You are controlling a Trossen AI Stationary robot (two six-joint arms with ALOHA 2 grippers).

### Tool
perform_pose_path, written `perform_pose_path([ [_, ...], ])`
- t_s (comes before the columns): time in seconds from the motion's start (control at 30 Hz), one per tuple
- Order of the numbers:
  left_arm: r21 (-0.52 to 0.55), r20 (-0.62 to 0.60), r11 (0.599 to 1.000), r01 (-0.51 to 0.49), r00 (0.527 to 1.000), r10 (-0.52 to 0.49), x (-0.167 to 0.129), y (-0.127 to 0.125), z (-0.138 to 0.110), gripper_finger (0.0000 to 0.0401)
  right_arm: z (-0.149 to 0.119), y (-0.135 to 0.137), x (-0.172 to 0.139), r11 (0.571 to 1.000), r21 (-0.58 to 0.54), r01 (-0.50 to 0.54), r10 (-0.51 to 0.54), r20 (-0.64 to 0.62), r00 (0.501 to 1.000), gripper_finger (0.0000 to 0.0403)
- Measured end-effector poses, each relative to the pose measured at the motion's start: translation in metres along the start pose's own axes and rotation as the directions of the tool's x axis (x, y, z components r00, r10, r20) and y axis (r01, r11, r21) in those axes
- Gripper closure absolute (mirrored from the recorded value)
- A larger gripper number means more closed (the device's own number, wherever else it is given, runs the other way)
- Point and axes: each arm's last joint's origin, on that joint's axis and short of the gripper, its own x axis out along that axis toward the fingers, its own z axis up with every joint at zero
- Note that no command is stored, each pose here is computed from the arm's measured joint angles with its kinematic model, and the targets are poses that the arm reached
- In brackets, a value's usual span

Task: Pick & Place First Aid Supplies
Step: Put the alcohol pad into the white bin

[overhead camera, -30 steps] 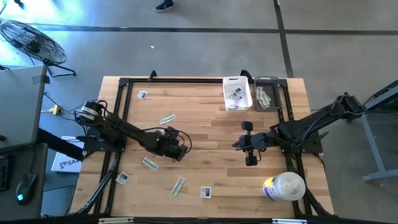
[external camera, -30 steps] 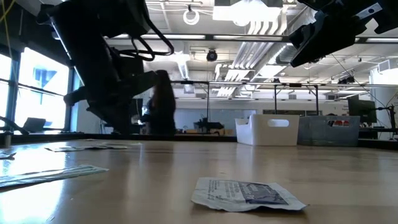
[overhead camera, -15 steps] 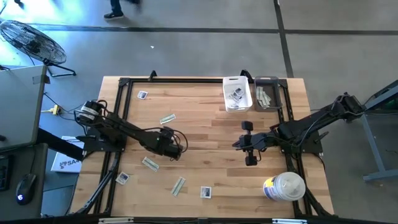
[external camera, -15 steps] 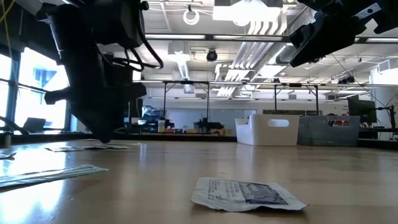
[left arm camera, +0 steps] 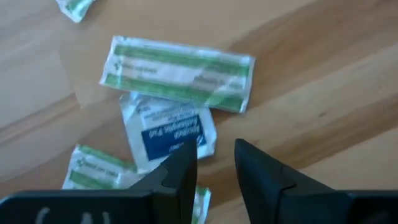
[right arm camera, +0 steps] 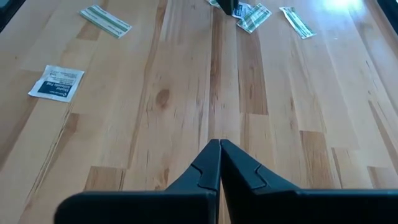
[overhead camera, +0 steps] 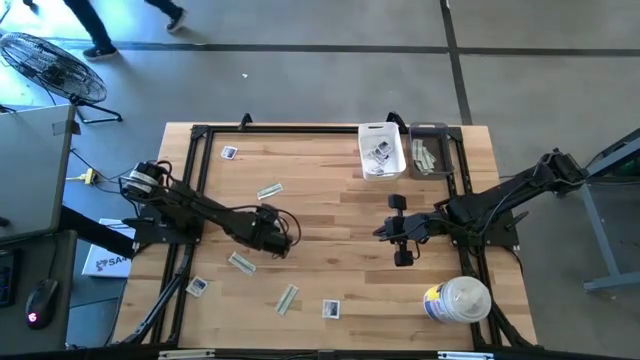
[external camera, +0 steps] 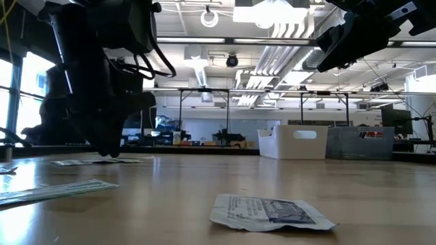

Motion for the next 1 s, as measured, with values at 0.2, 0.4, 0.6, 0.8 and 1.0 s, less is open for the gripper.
perform_pose_path([
  [0.2,-0.030,0.022,1.000,0.000,1.000,0.001,0.001,0.001,0.000,0.0294,0.000,0.000,0.000,1.000,0.000,-0.001,0.001,0.001,1.000,0.0400],
  [0.4,-0.050,-0.003,0.999,-0.009,1.000,0.009,0.012,0.010,-0.007,0.0294,0.000,0.000,0.000,1.000,0.001,-0.001,0.001,0.002,1.000,0.0401],
  [0.6,-0.053,0.010,0.999,0.003,1.000,-0.003,0.017,0.013,-0.010,0.0305,0.000,0.000,0.000,1.000,0.012,-0.001,0.001,0.002,1.000,0.0399],
  [0.8,-0.056,0.025,0.998,0.008,1.000,-0.006,0.017,0.013,-0.009,0.0373,0.000,0.000,0.000,1.000,0.016,-0.001,0.001,0.002,1.000,0.0401],
  [1.0,-0.052,0.029,0.999,0.011,1.000,-0.009,0.016,0.013,-0.008,0.0391,0.000,0.000,0.000,1.000,0.017,-0.002,0.002,0.005,1.000,0.0400],
])
